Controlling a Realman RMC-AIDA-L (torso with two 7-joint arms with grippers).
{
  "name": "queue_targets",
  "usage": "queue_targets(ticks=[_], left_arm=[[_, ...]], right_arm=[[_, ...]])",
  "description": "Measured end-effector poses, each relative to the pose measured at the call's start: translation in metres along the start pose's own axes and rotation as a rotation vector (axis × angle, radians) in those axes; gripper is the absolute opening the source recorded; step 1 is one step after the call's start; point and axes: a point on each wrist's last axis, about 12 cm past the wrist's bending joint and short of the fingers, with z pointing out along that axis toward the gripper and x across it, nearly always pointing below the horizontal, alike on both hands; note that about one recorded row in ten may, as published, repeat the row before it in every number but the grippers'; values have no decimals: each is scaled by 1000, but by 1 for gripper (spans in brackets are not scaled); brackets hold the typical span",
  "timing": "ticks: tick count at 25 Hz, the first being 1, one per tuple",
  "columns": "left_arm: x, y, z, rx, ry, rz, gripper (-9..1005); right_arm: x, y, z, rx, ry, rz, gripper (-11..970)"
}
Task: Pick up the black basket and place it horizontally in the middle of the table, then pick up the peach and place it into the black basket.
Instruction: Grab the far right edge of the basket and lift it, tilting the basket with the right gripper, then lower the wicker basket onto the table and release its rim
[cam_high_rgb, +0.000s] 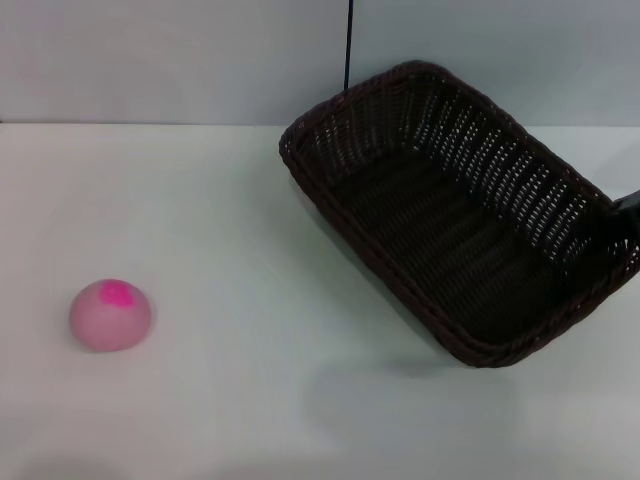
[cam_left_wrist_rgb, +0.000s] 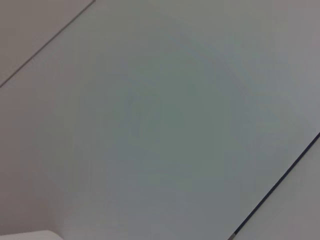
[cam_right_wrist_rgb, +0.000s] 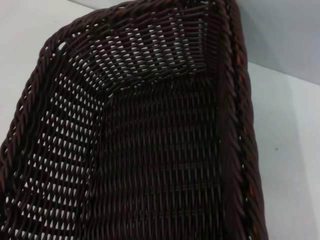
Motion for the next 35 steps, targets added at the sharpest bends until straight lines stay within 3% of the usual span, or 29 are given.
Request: queue_targets(ticks=[5, 12, 17, 22, 29, 35], left_arm=[[2, 1, 2, -9, 14, -1, 822], [3, 1, 0, -12, 19, -2, 822], [3, 1, 1, -10, 19, -2, 822], [3, 0, 2, -7, 19, -3, 821], [4, -1, 1, -8, 19, -12, 821], [4, -1, 2, -6, 18, -11, 821]], right_arm=[[-1, -1, -3, 6, -24, -5, 187], [-5, 5, -23, 16, -191, -46, 187], [-19, 13, -47, 49, -337, -178, 188], [-27, 21, -54, 31, -408, -288, 189], [-34, 41, -51, -82, -426, -501, 191], [-39, 56, -32, -181, -367, -638, 193]])
